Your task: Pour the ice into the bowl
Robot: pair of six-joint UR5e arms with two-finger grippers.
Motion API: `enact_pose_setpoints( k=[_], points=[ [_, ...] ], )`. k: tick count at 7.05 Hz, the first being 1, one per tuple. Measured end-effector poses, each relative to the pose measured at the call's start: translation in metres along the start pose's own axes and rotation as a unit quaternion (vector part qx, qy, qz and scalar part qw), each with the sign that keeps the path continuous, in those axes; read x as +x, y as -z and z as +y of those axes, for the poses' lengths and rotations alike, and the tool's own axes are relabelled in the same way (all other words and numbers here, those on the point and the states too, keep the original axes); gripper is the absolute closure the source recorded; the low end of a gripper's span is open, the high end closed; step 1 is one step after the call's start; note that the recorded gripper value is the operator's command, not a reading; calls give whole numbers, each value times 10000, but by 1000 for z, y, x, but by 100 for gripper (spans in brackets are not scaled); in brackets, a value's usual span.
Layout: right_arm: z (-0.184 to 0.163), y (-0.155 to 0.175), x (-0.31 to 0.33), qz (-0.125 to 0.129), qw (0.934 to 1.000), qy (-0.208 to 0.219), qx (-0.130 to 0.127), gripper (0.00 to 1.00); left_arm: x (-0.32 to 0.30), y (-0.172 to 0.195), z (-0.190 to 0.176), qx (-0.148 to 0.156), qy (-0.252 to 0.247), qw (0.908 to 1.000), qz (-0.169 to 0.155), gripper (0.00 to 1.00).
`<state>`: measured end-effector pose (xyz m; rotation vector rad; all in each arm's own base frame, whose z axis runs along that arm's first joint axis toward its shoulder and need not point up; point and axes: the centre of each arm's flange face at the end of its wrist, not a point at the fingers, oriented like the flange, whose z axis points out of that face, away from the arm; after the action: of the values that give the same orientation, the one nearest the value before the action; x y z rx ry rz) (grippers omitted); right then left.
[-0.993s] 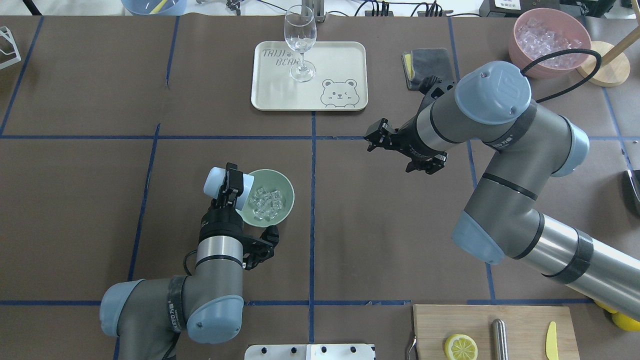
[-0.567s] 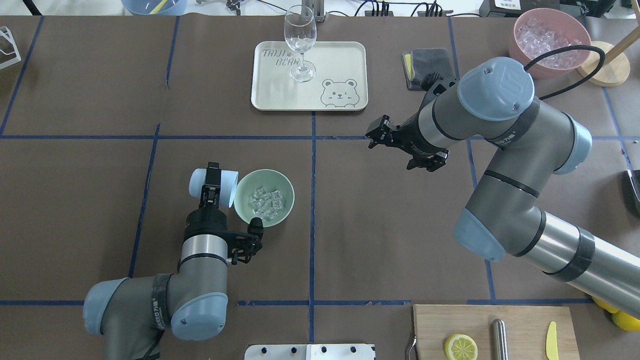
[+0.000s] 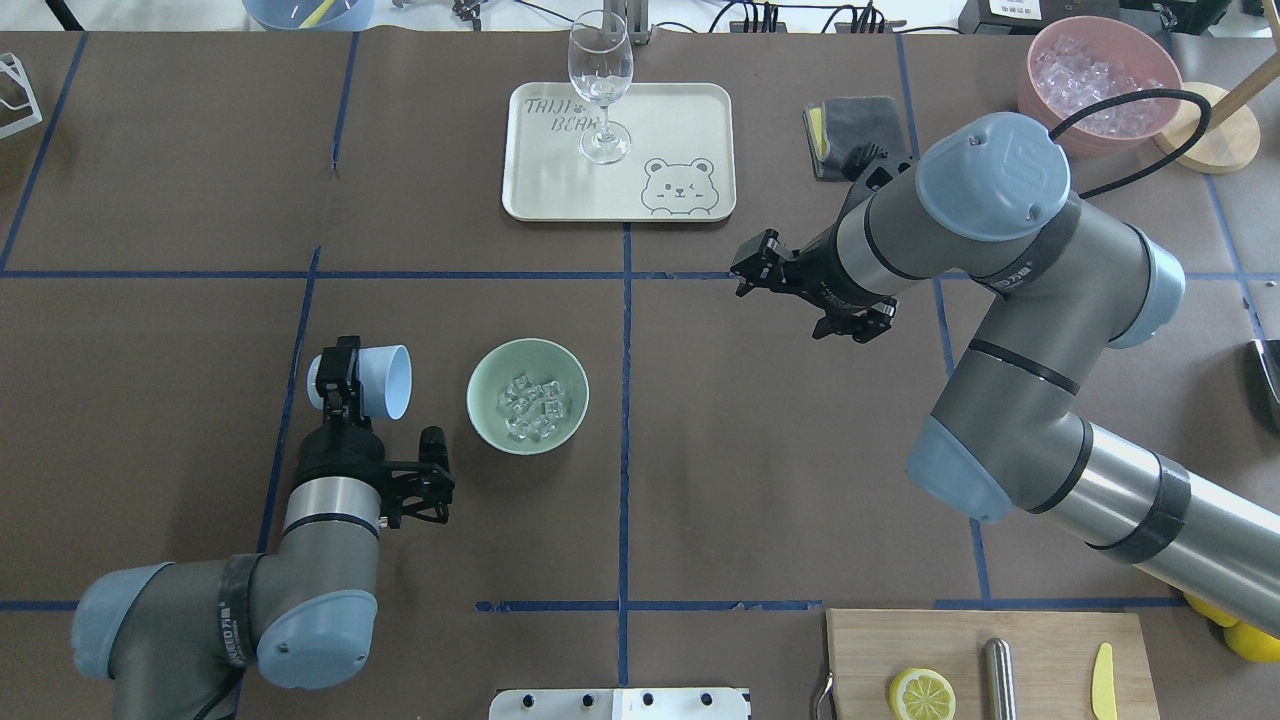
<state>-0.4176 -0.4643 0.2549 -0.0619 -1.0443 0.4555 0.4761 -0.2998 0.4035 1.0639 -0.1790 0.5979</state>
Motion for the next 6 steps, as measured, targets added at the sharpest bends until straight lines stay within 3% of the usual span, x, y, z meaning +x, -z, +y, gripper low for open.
enact_pose_setpoints(
  k=[1,2,3,4,5,6],
  points=[
    [0,1,0,-11,10000,1,1,0,0,-5,16,-76,1027,9947,-26,100],
    [0,1,0,-15,10000,0,5,0,-3,-6,28,-114,1907,9816,-57,100],
    [-1,2,0,-15,10000,-3,5,0,-5,-11,49,-172,2697,9627,-142,100],
    [-1,2,0,-16,10000,-4,4,0,-8,-19,77,-207,3485,9366,-299,100],
    [-1,3,-1,-19,10000,-3,1,0,-10,-25,99,-201,4019,9144,-441,100],
    [0,3,-1,-24,10000,-1,1,0,-9,-29,110,-188,4334,8996,-514,100]
  ],
)
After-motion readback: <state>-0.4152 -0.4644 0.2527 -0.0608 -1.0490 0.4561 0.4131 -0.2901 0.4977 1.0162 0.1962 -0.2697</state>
